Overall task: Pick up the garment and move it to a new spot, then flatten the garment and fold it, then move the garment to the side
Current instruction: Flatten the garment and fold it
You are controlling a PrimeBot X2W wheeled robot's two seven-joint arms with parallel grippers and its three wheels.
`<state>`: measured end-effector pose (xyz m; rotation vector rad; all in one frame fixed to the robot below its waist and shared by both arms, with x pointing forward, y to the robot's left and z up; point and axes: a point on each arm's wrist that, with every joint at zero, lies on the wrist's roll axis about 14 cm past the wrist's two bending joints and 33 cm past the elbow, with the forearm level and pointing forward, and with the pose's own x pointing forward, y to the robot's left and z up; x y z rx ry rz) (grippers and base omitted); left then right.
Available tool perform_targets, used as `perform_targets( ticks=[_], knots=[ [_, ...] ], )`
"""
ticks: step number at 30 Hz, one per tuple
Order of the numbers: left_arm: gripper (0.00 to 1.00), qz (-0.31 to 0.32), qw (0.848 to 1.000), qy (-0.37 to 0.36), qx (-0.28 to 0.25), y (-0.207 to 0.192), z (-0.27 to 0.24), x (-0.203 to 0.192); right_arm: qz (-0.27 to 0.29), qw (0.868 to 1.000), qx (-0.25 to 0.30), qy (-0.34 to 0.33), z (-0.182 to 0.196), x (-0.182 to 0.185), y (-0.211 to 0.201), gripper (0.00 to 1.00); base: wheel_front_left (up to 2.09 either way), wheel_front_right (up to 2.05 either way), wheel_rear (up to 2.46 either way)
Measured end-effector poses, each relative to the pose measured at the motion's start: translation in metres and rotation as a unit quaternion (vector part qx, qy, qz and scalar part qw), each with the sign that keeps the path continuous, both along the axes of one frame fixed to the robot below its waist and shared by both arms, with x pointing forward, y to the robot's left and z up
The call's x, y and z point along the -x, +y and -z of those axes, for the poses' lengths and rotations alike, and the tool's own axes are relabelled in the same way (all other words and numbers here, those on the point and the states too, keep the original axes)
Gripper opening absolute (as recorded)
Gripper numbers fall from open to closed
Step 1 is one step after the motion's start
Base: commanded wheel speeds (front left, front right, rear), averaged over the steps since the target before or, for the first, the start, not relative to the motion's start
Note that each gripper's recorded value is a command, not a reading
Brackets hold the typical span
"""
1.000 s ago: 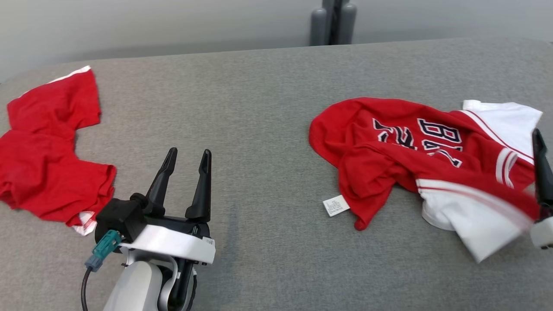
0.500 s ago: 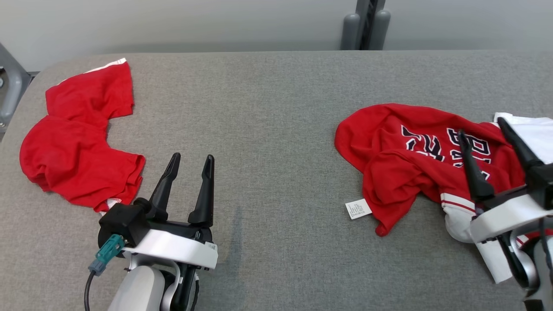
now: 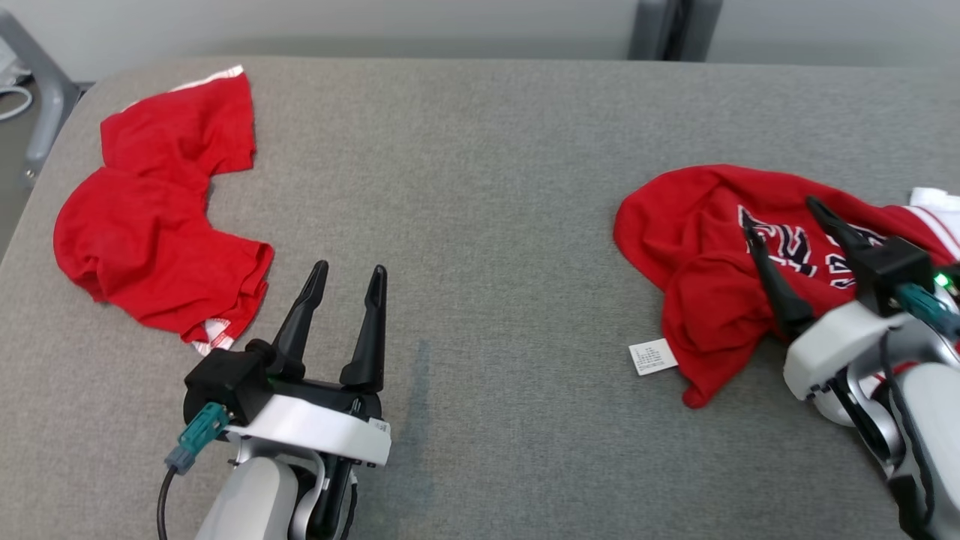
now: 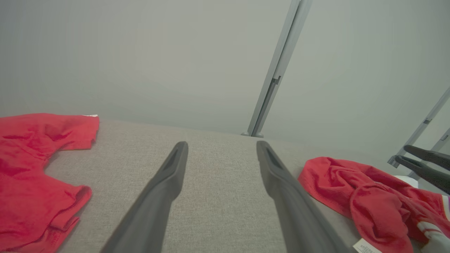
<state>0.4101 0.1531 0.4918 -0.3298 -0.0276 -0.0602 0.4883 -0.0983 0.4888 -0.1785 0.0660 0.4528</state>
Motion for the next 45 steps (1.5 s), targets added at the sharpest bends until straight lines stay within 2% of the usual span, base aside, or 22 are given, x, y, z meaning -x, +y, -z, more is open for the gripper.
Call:
perform_targets(
  ticks=[3, 4, 8, 13, 15, 19, 28, 29, 30, 33, 37, 41, 45],
  knots=[
    [1.00, -0.003, 1.000, 0.006, 0.003, 0.001, 0.004, -0.003, -0.032, 0.999, 0.016, 0.029, 0.012, -0.009, 0.019, 1.00, 0.00, 0.00, 0.00],
    [1.00, -0.006, 1.000, 0.009, 0.004, 0.003, 0.006, -0.005, -0.053, 0.997, 0.026, 0.059, 0.024, -0.015, 0.032, 1.00, 0.00, 0.00, 0.00],
    [1.00, -0.016, 1.000, 0.020, 0.008, 0.009, 0.012, -0.005, -0.089, 0.988, 0.083, 0.099, 0.044, -0.028, 0.046, 1.00, 0.00, 0.00, 0.00],
    [1.00, -0.039, 0.999, 0.032, 0.012, 0.021, 0.018, 0.000, -0.123, 0.974, 0.106, 0.157, 0.068, -0.035, 0.067, 1.00, 0.00, 0.00, 0.00],
    [1.00, -0.050, 0.998, 0.035, 0.015, 0.027, 0.018, 0.002, -0.129, 0.969, 0.103, 0.186, 0.077, -0.037, 0.072, 1.00, 0.00, 0.00, 0.00],
    [1.00, -0.065, 0.997, 0.035, 0.013, 0.037, 0.017, 0.006, -0.136, 0.957, 0.138, 0.216, 0.091, -0.043, 0.072, 1.00, 0.00, 0.00, 0.00],
    [1.00, -0.075, 0.996, 0.040, 0.014, 0.042, 0.018, 0.010, -0.142, 0.937, 0.154, 0.280, 0.113, -0.045, 0.078, 1.00, 0.00, 0.00, 0.00],
    [1.00, -0.076, 0.996, 0.042, 0.015, 0.042, 0.019, 0.010, -0.143, 0.936, 0.156, 0.281, 0.113, -0.046, 0.078, 0.30, 0.00, 0.00, 0.00],
    [1.00, -0.077, 0.996, 0.043, 0.015, 0.042, 0.020, 0.011, -0.149, 0.935, 0.165, 0.277, 0.114, -0.047, 0.079, 0.00, 0.00, 0.00, 0.00],
    [1.00, -0.080, 0.996, 0.045, 0.014, 0.044, 0.021, 0.011, -0.156, 0.940, 0.164, 0.255, 0.109, -0.054, 0.083, 0.00, 0.00, 0.00, 0.00],
    [1.00, -0.082, 0.996, 0.043, 0.014, 0.045, 0.020, 0.011, -0.160, 0.953, 0.141, 0.214, 0.091, -0.067, 0.093, 0.00, 0.00, 0.00, 0.00],
    [1.00, -0.083, 0.996, 0.041, 0.013, 0.046, 0.018, 0.012, -0.169, 0.968, 0.104, 0.154, 0.052, -0.084, 0.115, 0.00, 0.00, 0.00, 0.00],
    [1.00, -0.083, 0.996, 0.039, 0.013, 0.046, 0.016, 0.013, -0.173, 0.981, 0.046, 0.072, -0.006, -0.107, 0.138, 0.00, 0.00, 0.00, 0.00]
  ],
)
